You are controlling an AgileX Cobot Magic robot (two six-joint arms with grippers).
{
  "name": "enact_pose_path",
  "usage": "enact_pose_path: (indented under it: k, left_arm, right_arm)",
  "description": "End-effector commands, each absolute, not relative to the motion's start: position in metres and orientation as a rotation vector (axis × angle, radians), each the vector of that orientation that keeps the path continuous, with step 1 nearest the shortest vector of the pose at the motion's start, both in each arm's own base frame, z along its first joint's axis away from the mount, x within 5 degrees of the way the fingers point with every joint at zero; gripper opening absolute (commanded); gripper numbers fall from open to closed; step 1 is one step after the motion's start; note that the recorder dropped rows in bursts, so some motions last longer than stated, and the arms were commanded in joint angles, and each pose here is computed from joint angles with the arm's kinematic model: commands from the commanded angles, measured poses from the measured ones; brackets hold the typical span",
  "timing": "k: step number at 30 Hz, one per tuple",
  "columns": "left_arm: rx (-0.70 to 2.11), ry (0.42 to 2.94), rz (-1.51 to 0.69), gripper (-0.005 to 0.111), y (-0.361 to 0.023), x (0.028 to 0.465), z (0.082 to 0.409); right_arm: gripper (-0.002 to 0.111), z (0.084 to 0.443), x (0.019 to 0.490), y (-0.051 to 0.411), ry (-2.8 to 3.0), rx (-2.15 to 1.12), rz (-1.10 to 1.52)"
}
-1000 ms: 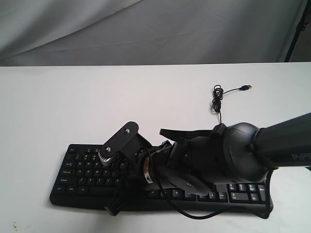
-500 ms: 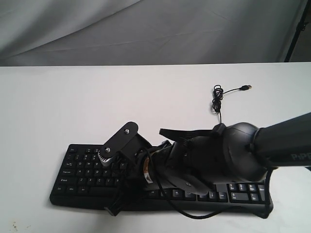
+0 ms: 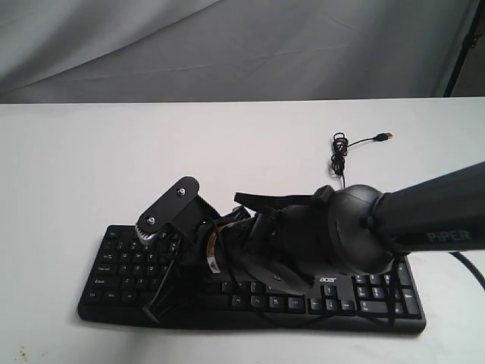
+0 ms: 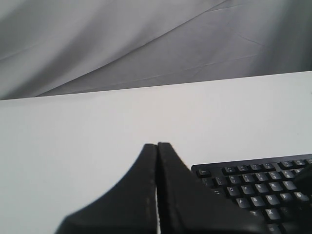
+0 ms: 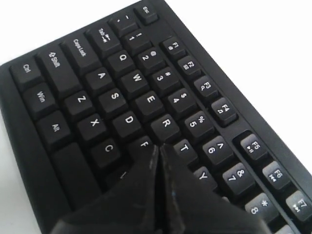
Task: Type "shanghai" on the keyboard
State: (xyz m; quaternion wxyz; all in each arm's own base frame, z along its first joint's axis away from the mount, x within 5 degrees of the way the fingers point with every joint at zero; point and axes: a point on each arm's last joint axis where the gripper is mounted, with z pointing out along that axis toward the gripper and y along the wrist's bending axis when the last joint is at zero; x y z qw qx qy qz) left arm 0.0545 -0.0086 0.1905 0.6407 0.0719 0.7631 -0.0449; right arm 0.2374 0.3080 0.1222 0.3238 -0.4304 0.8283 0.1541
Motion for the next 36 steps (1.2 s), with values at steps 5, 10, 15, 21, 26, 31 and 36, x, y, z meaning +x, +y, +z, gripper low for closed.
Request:
enact_pose_path:
  k: [5, 10, 15, 21, 26, 31, 36]
  left_arm:
    - [0.165, 1.738, -0.107, 0.000, -0.009, 0.054, 0.190]
    - [0.165, 1.738, -0.107, 0.000, -0.009, 0.054, 0.190]
    - [0.165, 1.738, -0.107, 0.000, -0.009, 0.054, 0.190]
    - [0.165, 1.738, -0.107, 0.000, -0.009, 0.054, 0.190]
    - [0.165, 1.738, -0.107, 0.000, -0.009, 0.054, 0.190]
    - [0.165, 1.738, -0.107, 0.000, -0.009, 0.054, 0.190]
    - [0.165, 1.738, -0.107, 0.000, -0.009, 0.054, 0.190]
  right_arm:
    - [0.000, 0.125, 0.239, 0.310, 2.143, -1.137, 0.411]
    - [0.000, 0.123, 0.239, 0.310, 2.149, -1.141, 0.406]
    - [0.000, 0.115, 0.239, 0.310, 2.168, -1.151, 0.396]
    - [0.000, 0.113, 0.239, 0.308, 2.183, -1.160, 0.382]
    - [0.000, 0.112, 0.239, 0.307, 2.195, -1.161, 0.372]
    - [0.000, 0.110, 0.239, 0.307, 2.197, -1.166, 0.369]
    - [0.000, 0.106, 0.239, 0.307, 2.204, -1.167, 0.368]
